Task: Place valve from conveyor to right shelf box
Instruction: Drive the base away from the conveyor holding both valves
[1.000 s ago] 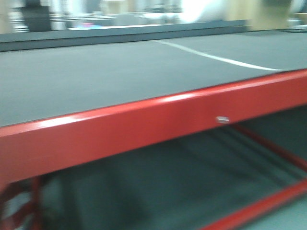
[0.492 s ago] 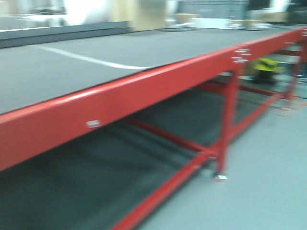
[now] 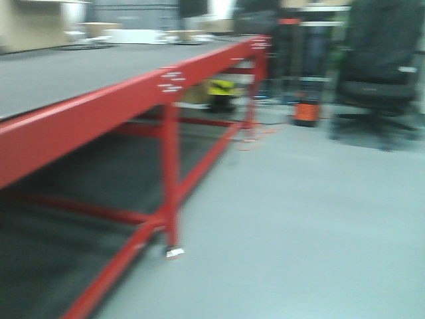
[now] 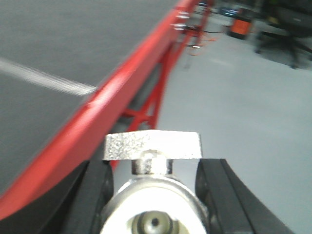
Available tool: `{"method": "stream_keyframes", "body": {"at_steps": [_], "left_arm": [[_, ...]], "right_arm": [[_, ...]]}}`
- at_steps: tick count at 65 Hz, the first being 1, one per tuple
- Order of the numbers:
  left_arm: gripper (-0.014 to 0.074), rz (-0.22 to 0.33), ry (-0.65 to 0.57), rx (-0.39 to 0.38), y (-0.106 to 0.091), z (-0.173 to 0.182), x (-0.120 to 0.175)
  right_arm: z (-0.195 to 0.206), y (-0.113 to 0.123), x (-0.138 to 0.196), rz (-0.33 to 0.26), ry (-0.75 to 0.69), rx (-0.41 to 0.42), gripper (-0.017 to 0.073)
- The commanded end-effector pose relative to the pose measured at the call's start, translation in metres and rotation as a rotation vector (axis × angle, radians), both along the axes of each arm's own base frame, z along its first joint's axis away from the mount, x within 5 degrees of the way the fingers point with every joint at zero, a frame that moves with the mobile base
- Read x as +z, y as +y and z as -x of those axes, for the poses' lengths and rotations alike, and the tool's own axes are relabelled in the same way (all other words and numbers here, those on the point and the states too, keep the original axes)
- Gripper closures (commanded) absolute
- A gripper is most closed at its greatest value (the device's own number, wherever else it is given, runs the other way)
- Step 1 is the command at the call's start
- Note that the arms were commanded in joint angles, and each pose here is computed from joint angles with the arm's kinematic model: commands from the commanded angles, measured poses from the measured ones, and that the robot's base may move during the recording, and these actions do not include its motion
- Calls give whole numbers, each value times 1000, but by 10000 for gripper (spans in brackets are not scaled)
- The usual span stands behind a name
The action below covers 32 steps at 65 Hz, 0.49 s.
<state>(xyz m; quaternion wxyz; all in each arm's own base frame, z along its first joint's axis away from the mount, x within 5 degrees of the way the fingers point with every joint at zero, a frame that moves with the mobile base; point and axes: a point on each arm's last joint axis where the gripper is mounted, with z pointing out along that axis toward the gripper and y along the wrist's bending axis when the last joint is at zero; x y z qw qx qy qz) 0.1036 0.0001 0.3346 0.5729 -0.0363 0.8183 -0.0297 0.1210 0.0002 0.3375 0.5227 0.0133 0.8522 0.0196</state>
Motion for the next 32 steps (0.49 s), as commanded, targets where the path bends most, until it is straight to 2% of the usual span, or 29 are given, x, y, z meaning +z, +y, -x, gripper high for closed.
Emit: {"method": "stream_keyframes", "body": {"at_steps": [1,32], "left_arm": [[705,6,-64,6,0,0,7],[705,6,-64,6,0,0,7]], "right_arm": [[0,-2,9,14,-80,-12,721],[0,-2,9,14,-80,-12,721]]}}
